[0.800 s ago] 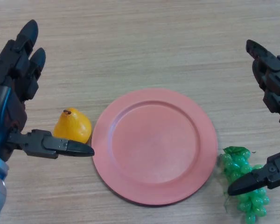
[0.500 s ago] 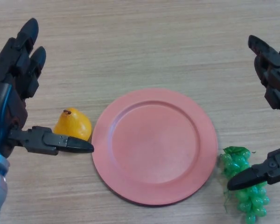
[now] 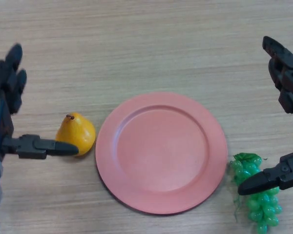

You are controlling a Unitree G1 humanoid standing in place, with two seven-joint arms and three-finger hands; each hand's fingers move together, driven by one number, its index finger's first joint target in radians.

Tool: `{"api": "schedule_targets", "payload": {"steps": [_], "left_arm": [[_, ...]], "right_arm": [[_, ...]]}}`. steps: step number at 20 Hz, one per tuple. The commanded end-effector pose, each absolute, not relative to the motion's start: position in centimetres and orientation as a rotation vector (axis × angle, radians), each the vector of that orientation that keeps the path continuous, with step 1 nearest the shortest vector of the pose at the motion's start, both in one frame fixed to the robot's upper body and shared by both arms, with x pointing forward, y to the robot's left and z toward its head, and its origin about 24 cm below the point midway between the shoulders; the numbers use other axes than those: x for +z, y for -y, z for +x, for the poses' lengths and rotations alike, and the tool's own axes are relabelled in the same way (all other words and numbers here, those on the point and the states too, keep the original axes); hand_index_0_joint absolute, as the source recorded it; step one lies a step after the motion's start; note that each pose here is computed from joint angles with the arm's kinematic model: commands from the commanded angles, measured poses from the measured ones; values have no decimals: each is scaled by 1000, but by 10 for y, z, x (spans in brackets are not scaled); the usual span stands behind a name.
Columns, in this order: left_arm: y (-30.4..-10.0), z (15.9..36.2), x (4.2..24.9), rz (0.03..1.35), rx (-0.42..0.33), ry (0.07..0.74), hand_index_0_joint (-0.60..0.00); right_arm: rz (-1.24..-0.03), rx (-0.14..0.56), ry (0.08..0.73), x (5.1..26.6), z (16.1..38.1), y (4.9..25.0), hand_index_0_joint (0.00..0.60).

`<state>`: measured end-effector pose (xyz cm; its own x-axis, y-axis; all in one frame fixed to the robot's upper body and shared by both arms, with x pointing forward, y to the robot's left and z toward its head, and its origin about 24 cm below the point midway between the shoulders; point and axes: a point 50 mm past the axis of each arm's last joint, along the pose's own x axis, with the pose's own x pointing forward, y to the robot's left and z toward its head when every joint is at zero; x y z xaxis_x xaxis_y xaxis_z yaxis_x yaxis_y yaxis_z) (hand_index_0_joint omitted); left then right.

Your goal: Pick up the yellow pear and place it on the plate

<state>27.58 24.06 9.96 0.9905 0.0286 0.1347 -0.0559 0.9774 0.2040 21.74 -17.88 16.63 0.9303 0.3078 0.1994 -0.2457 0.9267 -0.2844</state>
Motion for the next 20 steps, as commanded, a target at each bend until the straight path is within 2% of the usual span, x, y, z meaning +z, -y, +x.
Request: {"api": "schedule_targets", "payload": {"steps": [1, 4, 8, 13, 16, 17, 18, 19, 20], "left_arm": [[-249, 281, 137, 297, 44, 419, 0], [-245, 295, 110, 337, 45, 350, 0], [-239, 309, 84, 311, 45, 254, 0], [-224, 321, 67, 315, 34, 196, 0], [-220, 326, 62, 267, 52, 165, 0], [-220, 326, 62, 266, 53, 164, -98], [-220, 326, 61, 265, 56, 165, -250], [-220, 326, 61, 260, 55, 166, -348], [-219, 326, 60, 251, 48, 168, -500]], "right_arm": [[-352, 216, 453, 194, 206, 187, 0], [-353, 224, 441, 191, 204, 185, 0], [-327, 233, 437, 193, 202, 183, 0], [-355, 195, 451, 193, 198, 189, 0], [-336, 198, 426, 193, 193, 191, 0], [-335, 197, 426, 193, 193, 191, 0], [-335, 194, 429, 194, 193, 192, 0], [-339, 190, 432, 194, 193, 192, 0], [-352, 180, 440, 196, 192, 192, 0]]}}
